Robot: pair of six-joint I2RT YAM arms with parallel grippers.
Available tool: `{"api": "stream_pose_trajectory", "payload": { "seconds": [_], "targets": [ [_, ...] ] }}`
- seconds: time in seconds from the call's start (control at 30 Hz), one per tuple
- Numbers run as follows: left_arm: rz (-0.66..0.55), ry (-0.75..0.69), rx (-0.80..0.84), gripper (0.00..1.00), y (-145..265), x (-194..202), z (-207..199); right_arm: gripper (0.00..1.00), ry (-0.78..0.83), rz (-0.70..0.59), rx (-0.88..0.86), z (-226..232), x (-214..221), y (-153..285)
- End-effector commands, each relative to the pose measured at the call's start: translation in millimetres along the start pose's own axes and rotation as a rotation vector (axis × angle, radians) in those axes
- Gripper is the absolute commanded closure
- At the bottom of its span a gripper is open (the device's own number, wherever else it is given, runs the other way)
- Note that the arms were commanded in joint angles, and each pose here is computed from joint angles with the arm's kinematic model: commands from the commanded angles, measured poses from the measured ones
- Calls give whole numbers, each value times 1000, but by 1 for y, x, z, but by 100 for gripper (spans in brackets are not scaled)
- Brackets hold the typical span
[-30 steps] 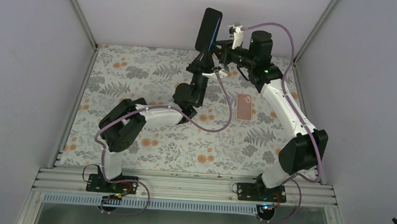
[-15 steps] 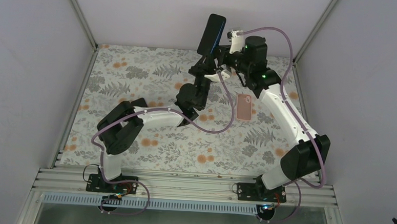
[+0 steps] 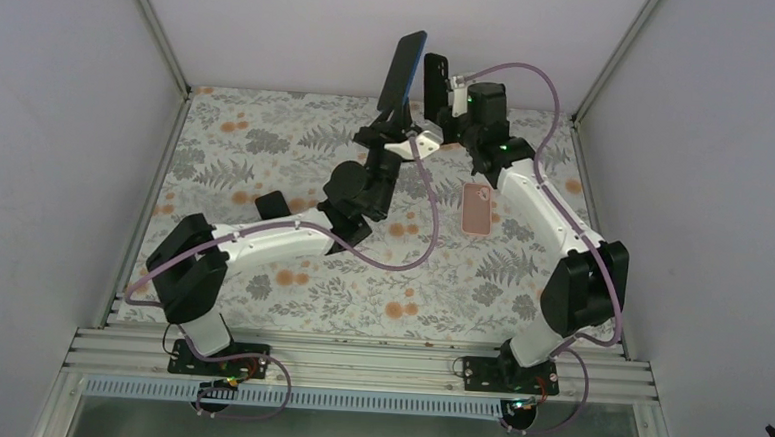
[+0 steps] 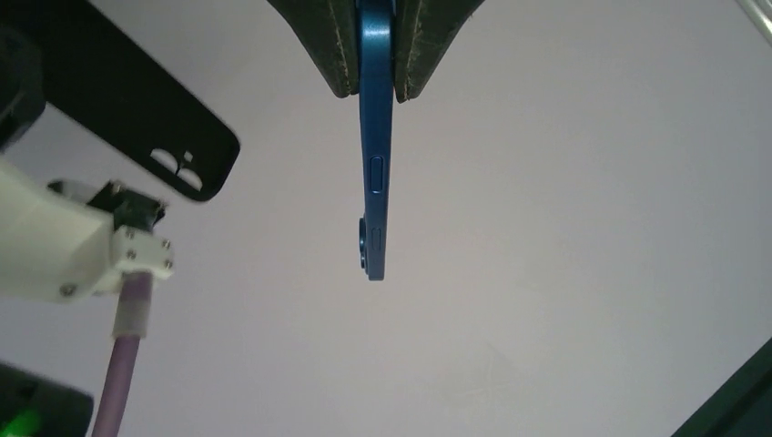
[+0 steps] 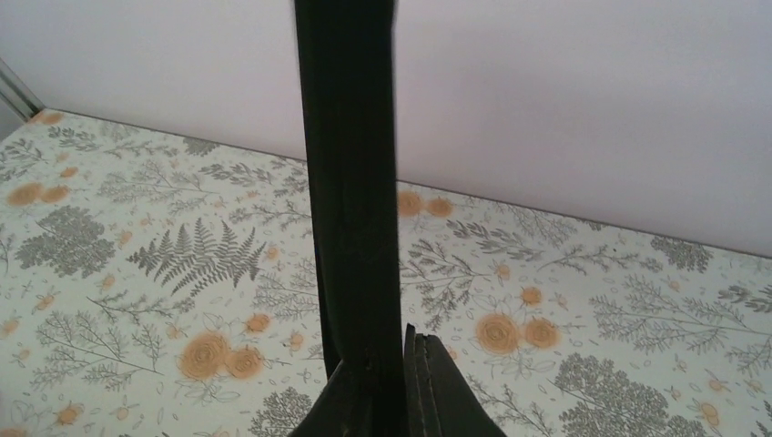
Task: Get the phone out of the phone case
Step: Remove the phone case from the phone, then place the phone case at the center of the board, then place the phone at the center of the board.
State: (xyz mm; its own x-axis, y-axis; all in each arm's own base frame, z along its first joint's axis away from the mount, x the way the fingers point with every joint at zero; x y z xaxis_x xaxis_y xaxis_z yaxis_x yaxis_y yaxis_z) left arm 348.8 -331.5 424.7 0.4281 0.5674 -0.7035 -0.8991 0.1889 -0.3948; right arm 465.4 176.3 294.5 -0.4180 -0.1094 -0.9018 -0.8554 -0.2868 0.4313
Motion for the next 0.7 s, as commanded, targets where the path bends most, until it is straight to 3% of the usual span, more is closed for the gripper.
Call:
{"api": "stream_pose_trajectory", "payload": {
  "seconds": [0.0,0.17,0.4,0.67],
  "targets": [
    [-18,-11,3,98,13,5,15,97,6,18,-20,-11,4,-1],
    [-18,-243,3,98,37,41,10,97,72,192,-234,10,39,2],
    [86,-511,99,98,75,116,-19,97,75,596,-345,17,142,-14],
    [212,-645,204,98,99,188,-63,97,-3,734,-349,11,186,-41]
  ]
}}
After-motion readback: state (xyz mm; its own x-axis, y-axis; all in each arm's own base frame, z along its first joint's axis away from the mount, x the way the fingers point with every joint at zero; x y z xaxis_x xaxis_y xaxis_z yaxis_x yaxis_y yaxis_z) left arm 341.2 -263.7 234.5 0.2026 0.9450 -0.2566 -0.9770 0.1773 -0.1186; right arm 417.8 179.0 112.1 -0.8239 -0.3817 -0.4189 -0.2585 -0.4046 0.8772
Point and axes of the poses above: each gripper's point midway between its finger pads, its own y axis back along the fingers, its own z axis along the line the jaws close on, x = y × z, the point moved 1 cm from there along y, back along the fingers
